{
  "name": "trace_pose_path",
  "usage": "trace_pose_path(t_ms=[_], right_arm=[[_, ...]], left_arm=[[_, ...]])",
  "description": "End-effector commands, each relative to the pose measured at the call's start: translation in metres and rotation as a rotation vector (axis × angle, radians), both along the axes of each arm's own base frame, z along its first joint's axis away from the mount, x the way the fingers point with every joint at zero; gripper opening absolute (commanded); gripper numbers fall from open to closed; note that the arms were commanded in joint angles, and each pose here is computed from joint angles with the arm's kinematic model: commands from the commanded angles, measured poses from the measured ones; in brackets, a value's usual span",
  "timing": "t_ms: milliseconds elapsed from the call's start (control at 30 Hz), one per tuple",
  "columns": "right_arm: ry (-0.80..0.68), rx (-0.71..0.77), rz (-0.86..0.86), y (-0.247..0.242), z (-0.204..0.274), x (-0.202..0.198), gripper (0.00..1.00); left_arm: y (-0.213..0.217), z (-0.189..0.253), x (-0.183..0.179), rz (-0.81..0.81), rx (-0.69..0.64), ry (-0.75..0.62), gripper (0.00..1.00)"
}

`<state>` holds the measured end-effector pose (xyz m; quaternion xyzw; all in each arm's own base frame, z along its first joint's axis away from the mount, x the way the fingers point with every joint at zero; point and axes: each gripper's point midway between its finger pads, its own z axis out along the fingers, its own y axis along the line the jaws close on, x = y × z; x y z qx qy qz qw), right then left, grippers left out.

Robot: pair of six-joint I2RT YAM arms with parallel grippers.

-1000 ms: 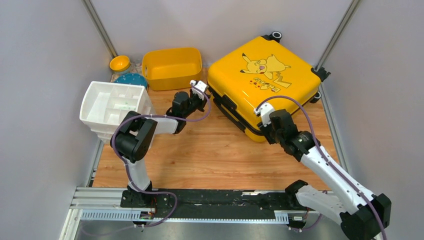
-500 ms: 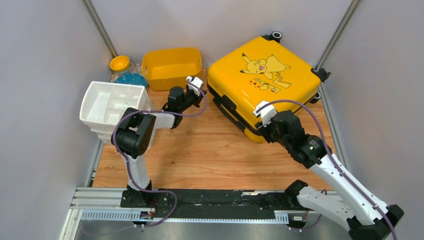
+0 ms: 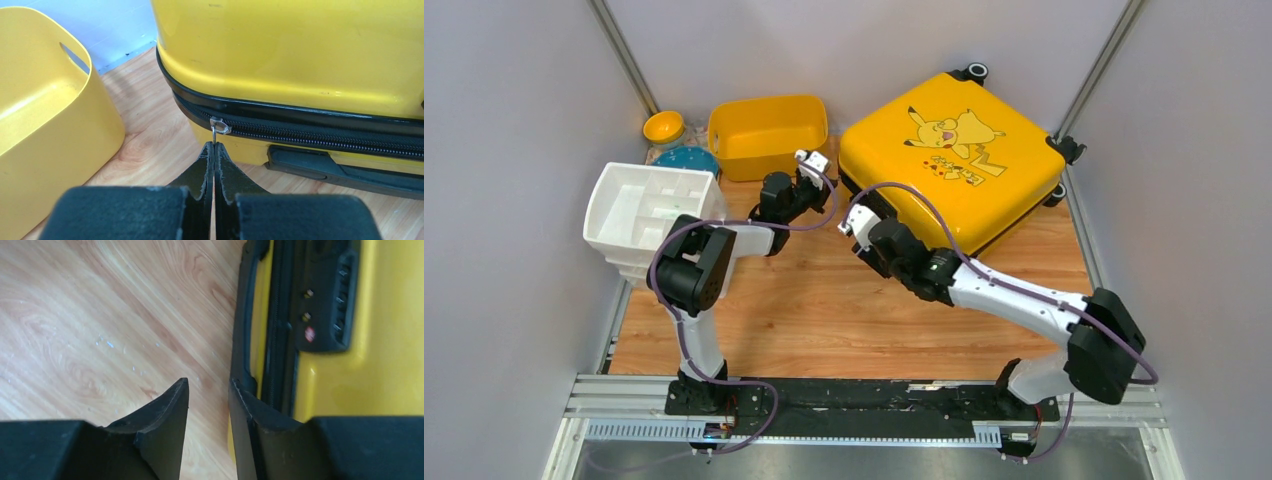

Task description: Open, take out, and arrange the luggage

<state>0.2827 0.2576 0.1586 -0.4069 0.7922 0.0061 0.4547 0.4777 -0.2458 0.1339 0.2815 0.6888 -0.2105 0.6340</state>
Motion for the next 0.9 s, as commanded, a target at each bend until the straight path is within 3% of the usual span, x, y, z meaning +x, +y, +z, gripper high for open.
trace_pose_path(t_ms=[0,333,733,833,867], right_arm=[[-0.108,0.12,-0.044,0.032,0.021,0.028,0.4],[-0.09,0.085,-0.151,0.051,-0.015,0.071,0.43],[0.032,-0.048,-0.22,0.002,-0.095,0.069,0.43],[0.093,-0.051,-0.2,-0.003,-0.101,0.06,0.35],[0.112,-0.052,-0.18,-0.004,-0.104,0.056,0.25]], left_arm=[[0.004,0.021,0.015,0.039,-0.051,-0.039,0.0],[0.009,0.019,0.012,0.055,-0.06,-0.041,0.0],[0.007,0.016,0.012,0.051,-0.084,-0.017,0.0],[0.007,0.015,0.013,0.051,-0.084,-0.014,0.0],[0.008,0.014,0.013,0.051,-0.083,-0.013,0.0]])
